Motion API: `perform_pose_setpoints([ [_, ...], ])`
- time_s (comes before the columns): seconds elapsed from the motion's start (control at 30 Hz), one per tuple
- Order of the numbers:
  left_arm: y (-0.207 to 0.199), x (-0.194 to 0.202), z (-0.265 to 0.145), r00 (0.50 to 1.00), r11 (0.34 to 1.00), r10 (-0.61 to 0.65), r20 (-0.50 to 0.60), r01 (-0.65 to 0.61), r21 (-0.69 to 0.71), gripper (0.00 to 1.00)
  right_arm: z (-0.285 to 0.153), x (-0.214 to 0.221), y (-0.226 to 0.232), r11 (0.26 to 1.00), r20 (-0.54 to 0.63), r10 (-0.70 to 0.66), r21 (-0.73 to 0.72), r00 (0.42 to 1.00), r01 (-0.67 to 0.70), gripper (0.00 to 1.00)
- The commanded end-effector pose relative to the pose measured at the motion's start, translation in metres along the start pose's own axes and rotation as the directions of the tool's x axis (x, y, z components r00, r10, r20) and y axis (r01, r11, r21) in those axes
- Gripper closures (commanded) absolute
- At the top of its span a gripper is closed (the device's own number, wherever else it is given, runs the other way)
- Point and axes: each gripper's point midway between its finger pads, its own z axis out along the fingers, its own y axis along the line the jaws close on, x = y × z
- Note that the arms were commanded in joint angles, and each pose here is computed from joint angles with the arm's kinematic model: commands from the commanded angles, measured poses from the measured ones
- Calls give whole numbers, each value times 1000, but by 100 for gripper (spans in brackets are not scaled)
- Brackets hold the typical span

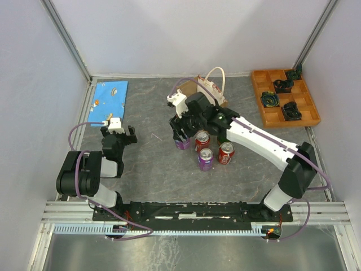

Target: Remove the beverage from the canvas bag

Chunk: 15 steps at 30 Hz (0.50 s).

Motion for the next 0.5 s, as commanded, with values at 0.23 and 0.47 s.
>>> perform_pose_setpoints([
  [0.23,0,-17,6,998,1000,-12,54,12,1,1,45,5,3,1000,81,-7,-20,997,8,100],
  [0.47,0,-17,6,998,1000,-13,53,13,2,1,66,40,8,998,51,18,-58,999,-15,100],
])
